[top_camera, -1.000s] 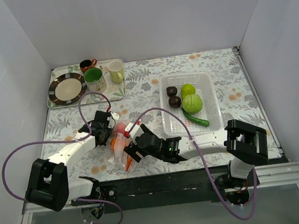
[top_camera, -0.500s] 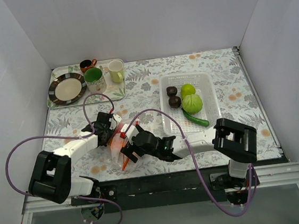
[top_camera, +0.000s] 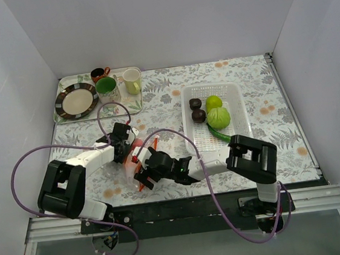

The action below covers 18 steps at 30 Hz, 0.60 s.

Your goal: Open the zip-top bag and remove the fake food

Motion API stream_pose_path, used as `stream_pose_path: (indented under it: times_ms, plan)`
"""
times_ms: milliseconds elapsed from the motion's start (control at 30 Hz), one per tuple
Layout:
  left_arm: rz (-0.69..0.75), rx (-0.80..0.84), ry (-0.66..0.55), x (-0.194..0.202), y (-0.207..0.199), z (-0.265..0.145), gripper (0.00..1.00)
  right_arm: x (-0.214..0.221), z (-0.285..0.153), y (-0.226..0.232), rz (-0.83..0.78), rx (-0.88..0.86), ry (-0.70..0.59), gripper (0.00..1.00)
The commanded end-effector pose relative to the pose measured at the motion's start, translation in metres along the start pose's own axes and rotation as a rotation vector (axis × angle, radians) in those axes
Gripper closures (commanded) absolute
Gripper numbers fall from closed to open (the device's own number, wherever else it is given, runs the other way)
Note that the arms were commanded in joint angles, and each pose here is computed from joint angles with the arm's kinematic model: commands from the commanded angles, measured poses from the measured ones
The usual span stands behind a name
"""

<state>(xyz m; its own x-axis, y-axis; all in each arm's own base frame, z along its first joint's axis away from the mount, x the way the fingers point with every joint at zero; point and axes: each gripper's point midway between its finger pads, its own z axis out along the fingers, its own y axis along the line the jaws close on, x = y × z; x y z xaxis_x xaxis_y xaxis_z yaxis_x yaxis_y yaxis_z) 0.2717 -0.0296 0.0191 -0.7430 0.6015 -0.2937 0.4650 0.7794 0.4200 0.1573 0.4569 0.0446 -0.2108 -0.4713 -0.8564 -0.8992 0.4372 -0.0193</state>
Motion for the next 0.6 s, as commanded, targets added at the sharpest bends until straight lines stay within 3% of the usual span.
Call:
stream_pose_path:
  times_ms: [0, 267, 567]
  plan:
    - [-0.034, 0.093, 0.006, -0.005, -0.017, -0.002, 1.0, -0.031, 0.016, 0.006, -0.02, -0.016, -0.072, 0.04]
    - [-0.046, 0.223, 0.021, -0.001, -0.04, -0.011, 1.0, -0.067, 0.032, -0.007, -0.07, 0.075, -0.159, 0.02]
    - [-0.032, 0.426, 0.024, 0.001, -0.068, -0.04, 1.0, -0.047, 0.056, -0.008, -0.058, 0.101, -0.114, 0.02]
